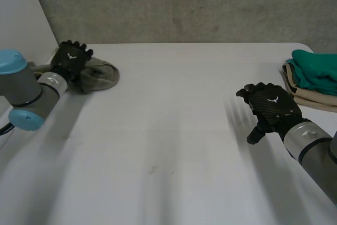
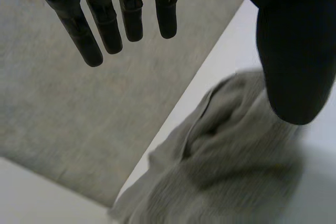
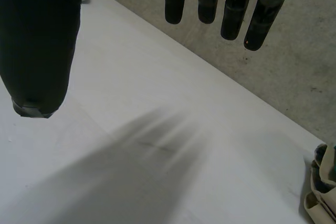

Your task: Fold the laundry.

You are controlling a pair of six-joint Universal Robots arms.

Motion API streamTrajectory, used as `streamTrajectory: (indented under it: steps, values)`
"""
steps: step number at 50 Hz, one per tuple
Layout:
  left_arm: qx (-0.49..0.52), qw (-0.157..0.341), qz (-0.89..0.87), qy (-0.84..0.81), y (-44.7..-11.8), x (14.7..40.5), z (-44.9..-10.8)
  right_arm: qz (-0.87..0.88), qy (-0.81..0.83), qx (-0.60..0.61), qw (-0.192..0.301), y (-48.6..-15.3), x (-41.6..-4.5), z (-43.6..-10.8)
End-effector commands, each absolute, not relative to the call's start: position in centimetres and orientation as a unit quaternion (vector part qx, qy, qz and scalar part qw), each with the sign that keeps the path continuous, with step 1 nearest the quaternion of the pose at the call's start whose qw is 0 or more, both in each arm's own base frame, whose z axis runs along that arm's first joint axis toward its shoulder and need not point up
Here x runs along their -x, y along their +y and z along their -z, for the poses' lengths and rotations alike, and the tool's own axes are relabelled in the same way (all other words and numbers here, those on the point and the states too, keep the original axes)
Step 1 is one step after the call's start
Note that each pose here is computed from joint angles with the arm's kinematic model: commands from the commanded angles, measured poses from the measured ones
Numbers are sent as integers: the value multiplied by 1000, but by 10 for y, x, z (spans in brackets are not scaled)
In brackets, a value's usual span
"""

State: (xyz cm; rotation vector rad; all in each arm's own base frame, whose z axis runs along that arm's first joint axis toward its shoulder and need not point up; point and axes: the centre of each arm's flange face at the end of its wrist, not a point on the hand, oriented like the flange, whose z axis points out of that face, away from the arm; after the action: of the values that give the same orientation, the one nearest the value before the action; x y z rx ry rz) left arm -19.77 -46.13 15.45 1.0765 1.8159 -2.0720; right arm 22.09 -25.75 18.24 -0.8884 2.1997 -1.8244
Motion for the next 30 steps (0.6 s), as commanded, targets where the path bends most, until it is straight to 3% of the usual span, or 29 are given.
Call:
streamTrajectory:
  steps: [1,12,23,30]
  values:
    - [-350,126,696,614,-497,165,-129,608,733,296,73,-259,-221,-181]
    - [-353,151,691,613,-523,149,-99,606,735,295,72,-259,-221,-178]
    - [-348,162,702,599,-530,154,-91,603,739,295,69,-260,-221,-175]
    - [-327,175,740,561,-508,178,-138,605,739,290,65,-263,-218,-176]
